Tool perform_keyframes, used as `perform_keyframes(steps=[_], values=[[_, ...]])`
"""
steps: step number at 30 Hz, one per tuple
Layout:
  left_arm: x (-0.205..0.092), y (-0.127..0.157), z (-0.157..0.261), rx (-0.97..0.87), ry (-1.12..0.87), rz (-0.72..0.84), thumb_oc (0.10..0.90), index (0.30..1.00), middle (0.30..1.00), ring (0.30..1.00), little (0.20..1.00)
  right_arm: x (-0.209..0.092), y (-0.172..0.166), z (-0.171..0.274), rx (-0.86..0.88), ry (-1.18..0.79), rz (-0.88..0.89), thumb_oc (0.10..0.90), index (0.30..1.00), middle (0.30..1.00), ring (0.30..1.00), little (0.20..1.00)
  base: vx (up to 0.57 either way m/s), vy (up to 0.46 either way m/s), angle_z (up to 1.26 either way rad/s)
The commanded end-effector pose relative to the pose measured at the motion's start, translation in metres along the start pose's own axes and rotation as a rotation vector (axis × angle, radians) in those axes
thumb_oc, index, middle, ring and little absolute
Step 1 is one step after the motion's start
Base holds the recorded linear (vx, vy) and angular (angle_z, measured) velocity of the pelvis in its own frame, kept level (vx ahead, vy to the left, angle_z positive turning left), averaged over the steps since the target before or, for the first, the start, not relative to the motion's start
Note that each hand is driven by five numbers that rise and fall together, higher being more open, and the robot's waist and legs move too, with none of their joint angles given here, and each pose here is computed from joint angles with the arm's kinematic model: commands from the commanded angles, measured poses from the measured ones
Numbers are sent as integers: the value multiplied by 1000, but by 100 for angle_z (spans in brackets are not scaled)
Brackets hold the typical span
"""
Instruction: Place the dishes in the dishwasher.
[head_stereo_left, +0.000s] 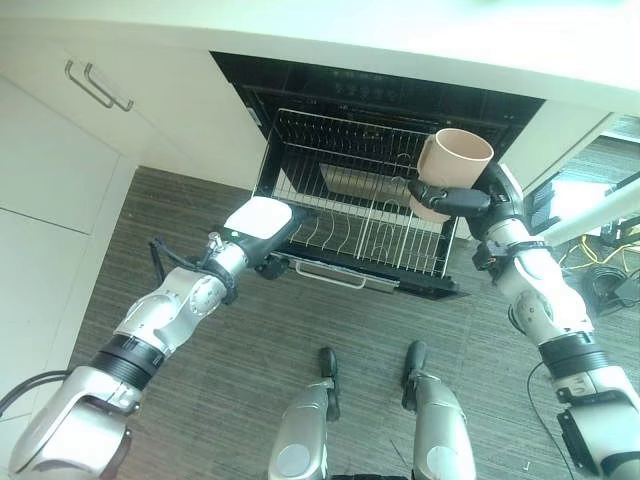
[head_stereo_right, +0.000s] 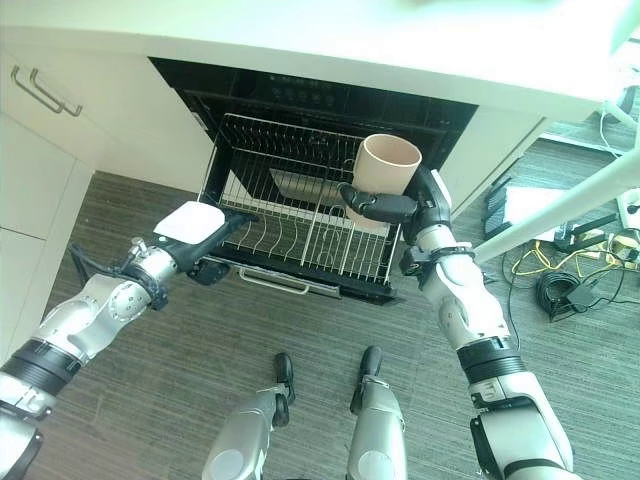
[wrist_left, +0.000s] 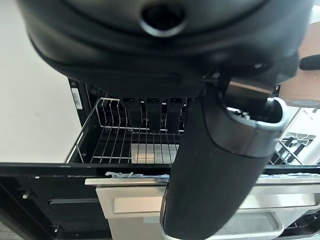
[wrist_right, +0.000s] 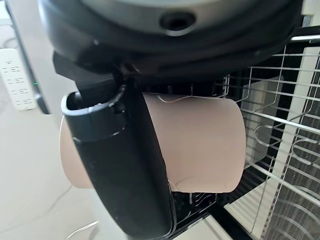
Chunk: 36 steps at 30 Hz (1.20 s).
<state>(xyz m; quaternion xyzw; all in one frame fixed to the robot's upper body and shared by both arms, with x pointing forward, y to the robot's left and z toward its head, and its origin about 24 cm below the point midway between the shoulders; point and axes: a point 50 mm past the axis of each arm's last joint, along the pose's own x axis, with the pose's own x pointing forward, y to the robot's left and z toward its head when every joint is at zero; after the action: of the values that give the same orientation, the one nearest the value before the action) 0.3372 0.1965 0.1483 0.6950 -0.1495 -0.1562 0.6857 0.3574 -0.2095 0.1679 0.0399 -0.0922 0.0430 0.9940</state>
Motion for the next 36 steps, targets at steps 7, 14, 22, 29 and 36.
perform_keyframes(steps=[7, 14, 22, 29, 36], values=[[5, 59, 9, 84, -77, 127, 800, 900, 900, 900, 900, 22, -1, 63, -93, -226, -63, 400, 300, 300, 300, 300, -9, 35, 5], [2, 62, 12, 69, -87, 140, 800, 900, 900, 900, 900, 19, -22, 38, -72, -142, -151, 400, 300, 300, 300, 300, 8, 50, 5], [1, 55, 16, 31, -96, 158, 800, 900, 900, 900, 900, 18, -12, 11, -17, -60, -168, 400, 300, 300, 300, 300, 6, 60, 0], [-3, 45, 17, -10, -82, 162, 800, 900, 900, 900, 900, 10, -12, -9, -97, -27, -243, 800, 900, 900, 900, 900, 13, 59, -7], [-7, 40, 16, -30, -72, 161, 800, 900, 900, 900, 900, 3, -19, -3, -313, -107, -294, 800, 900, 900, 900, 900, 4, 21, -4]])
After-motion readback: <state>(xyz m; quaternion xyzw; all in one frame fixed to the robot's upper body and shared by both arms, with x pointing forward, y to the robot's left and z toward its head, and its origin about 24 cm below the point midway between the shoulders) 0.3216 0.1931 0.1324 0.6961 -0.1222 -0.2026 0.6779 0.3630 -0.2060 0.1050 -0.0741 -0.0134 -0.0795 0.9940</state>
